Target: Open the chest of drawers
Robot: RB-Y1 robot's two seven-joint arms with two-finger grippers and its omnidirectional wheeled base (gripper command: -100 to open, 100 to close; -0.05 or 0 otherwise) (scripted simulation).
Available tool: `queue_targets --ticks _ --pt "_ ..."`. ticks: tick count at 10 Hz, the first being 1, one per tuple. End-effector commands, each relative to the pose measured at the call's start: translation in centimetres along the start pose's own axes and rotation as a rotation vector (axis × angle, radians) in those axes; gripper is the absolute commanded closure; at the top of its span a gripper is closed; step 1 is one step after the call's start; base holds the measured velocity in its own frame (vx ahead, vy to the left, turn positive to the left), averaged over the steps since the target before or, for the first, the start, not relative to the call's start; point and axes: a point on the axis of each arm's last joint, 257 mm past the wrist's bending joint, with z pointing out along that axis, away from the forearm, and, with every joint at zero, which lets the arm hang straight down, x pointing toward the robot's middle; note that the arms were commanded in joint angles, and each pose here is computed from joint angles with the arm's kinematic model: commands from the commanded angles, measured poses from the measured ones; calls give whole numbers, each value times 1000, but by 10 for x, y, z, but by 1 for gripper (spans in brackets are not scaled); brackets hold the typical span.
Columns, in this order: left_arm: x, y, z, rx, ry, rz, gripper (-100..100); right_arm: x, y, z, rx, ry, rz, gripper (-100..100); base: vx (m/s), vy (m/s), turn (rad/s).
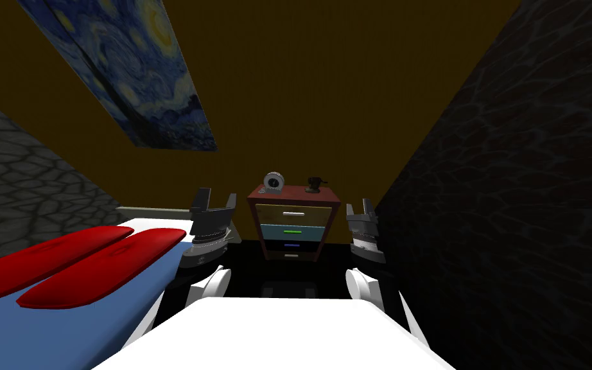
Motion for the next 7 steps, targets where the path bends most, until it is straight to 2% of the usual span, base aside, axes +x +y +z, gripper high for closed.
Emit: queue_targets --ticks 1,7 --pt "0 0 0 0 0 0 0 0 0 0 0 0 0 0 0 0 0" --pt "0 0 0 0 0 0 0 0 0 0 0 0 0 0 0 0 0"
